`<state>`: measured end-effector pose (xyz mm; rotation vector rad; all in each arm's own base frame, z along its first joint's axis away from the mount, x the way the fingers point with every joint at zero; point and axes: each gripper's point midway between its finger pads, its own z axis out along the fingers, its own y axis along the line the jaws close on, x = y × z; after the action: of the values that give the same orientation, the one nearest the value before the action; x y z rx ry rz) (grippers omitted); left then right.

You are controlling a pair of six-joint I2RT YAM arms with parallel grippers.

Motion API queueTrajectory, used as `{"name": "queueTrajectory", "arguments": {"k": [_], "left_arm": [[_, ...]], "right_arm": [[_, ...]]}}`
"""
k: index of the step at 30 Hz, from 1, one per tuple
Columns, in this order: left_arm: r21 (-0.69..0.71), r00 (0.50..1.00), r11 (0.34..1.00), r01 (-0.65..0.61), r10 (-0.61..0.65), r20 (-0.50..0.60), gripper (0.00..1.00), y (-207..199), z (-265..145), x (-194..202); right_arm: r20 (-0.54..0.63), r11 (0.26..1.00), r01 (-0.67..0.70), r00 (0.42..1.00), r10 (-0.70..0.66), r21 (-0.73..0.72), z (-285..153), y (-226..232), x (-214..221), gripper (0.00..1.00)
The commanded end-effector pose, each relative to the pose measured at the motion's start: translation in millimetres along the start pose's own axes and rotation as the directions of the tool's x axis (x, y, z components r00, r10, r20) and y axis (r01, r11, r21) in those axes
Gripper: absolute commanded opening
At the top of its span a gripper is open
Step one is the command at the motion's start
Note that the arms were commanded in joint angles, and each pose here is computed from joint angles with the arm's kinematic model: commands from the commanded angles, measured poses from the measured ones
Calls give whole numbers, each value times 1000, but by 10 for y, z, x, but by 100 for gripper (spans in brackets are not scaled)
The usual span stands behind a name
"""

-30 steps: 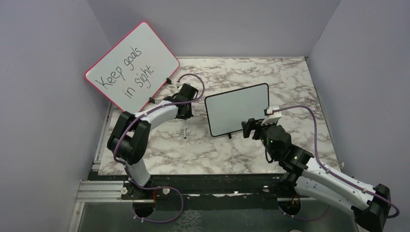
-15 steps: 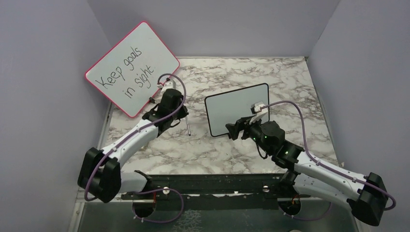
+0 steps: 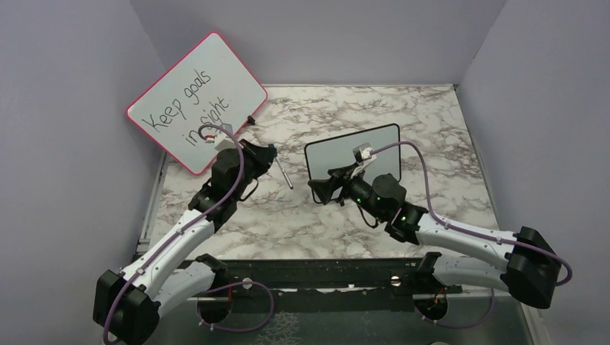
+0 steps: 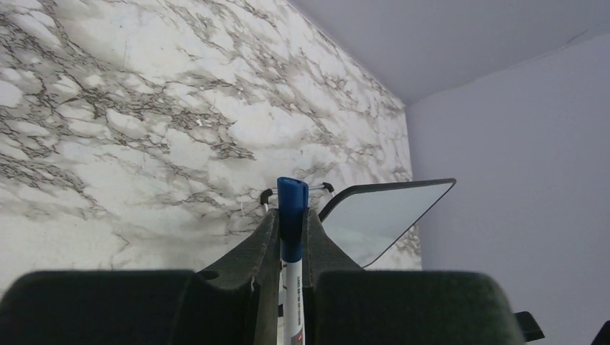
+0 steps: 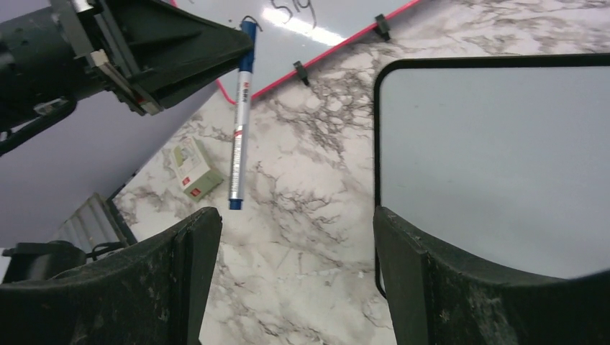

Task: Write a sentence on the whiteboard
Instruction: Open the whiteboard marker at the center of the board.

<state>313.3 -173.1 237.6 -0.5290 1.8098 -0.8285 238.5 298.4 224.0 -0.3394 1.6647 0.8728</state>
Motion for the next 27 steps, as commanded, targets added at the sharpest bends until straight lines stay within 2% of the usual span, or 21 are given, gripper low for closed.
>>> {"name": "queueTrajectory", "arguments": {"k": [1, 7, 13, 22, 27], "left_arm": [[102, 988, 986, 129, -136, 71, 0, -189, -57, -138], [123, 964, 967, 225, -239, 118, 0, -167, -119, -218], [149, 934, 940, 306, -327, 146, 0, -154, -181, -278], [177, 901, 904, 389, -413, 130, 0, -188, -236, -287], [186, 887, 887, 422, -447, 117, 0, -199, -239, -271]], "right_arm": [[130, 994, -39, 990, 53, -107, 163, 411, -341, 81], [203, 990, -59, 976, 84, -125, 344, 548, -411, 79], [199, 991, -66, 976, 87, -112, 567, 606, -303, 69], [199, 992, -52, 977, 75, -119, 771, 679, -225, 57], [193, 992, -42, 979, 65, -121, 855, 700, -175, 48]]}}
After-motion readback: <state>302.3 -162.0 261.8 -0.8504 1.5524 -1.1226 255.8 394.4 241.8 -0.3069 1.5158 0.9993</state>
